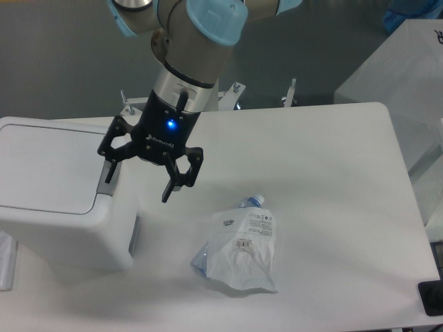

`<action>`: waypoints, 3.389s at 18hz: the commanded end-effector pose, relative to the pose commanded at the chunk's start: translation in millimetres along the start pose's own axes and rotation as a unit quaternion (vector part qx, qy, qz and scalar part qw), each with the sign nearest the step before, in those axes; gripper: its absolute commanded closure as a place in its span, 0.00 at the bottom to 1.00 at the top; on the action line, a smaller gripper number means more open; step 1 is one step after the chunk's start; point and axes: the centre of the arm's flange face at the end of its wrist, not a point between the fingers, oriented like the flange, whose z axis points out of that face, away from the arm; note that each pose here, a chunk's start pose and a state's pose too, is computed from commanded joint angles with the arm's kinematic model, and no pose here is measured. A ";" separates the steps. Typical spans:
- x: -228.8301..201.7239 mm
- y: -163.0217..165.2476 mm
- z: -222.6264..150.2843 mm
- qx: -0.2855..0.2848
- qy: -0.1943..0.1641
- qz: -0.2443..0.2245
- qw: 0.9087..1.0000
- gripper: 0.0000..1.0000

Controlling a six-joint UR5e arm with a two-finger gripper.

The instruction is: Open the trash can

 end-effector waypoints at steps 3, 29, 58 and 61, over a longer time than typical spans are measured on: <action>2.1 15.0 4.3 -0.005 0.002 0.013 1.000 0.00; -12.4 -20.3 -26.8 0.032 -0.053 0.005 0.998 0.00; -218.1 -16.1 53.5 -0.187 -0.222 0.208 0.934 0.00; -223.1 -12.9 52.1 -0.201 -0.213 0.225 0.929 0.00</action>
